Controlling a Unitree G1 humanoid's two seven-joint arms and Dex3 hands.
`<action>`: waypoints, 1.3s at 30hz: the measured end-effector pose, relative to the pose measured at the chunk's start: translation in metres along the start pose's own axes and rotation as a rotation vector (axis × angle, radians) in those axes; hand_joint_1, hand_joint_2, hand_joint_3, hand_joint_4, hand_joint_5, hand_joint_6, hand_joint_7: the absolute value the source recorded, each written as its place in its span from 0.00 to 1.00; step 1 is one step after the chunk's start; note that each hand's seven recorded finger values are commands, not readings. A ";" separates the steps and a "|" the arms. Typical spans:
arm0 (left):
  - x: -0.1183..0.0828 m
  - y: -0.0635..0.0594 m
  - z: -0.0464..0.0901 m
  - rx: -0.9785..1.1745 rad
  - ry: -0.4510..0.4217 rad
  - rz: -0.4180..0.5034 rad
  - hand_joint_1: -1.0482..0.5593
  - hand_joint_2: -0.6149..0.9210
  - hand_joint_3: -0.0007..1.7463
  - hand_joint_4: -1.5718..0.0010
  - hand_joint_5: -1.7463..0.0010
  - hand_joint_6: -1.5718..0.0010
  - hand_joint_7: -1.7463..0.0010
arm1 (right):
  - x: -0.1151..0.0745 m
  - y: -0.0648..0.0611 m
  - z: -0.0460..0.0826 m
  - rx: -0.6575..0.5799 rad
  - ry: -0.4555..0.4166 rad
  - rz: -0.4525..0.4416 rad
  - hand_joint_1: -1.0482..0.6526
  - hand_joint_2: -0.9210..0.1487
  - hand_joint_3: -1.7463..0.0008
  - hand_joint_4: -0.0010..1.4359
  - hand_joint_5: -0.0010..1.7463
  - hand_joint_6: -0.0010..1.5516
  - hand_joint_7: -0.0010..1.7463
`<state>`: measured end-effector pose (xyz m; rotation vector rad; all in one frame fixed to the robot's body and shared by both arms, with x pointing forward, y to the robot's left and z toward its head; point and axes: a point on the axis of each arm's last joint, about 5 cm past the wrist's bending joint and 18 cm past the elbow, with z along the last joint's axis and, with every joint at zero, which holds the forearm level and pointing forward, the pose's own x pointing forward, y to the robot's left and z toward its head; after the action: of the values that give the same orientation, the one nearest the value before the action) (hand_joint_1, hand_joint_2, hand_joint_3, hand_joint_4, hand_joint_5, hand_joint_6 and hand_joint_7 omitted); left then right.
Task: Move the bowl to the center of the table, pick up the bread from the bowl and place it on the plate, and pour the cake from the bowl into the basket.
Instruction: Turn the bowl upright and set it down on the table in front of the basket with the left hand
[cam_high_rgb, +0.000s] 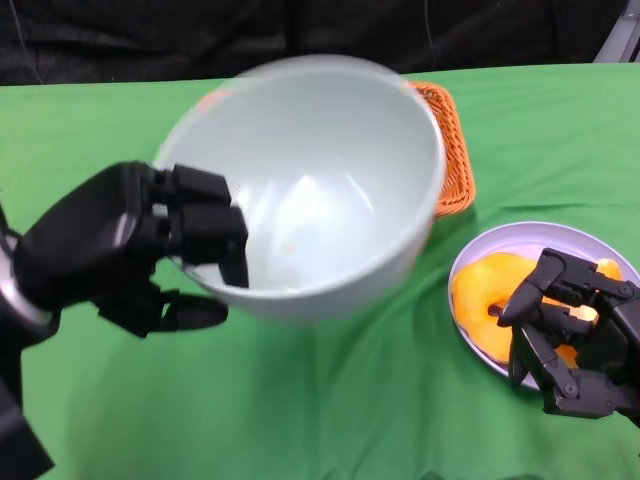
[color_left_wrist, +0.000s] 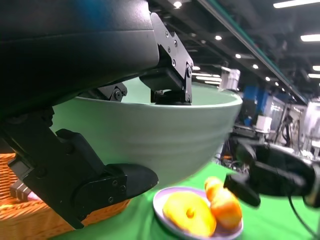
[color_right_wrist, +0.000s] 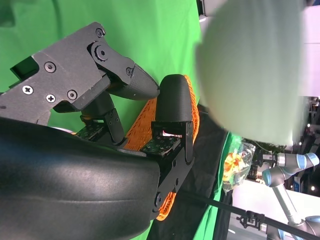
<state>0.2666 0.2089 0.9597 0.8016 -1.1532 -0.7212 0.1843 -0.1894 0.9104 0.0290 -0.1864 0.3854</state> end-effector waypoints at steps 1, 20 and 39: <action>-0.004 -0.003 0.000 -0.010 0.019 -0.010 0.55 0.78 0.53 0.47 0.00 0.53 0.11 | 0.000 0.000 0.000 0.000 0.000 0.000 0.53 0.33 0.35 0.54 1.00 0.40 0.92; -0.058 -0.034 0.020 0.016 0.212 -0.223 0.60 0.84 0.32 0.46 0.00 0.59 0.00 | -0.001 -0.002 0.001 0.000 0.000 -0.003 0.53 0.33 0.35 0.55 1.00 0.40 0.91; -0.065 -0.065 -0.009 0.293 0.205 -0.339 0.56 0.93 0.09 0.51 0.00 0.65 0.00 | -0.001 -0.002 0.000 -0.001 0.001 -0.002 0.53 0.33 0.34 0.54 1.00 0.40 0.91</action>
<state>0.2533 0.2301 0.8710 1.3094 -0.9571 -0.7353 0.1841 -0.1915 0.9107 0.0280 -0.1855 0.3828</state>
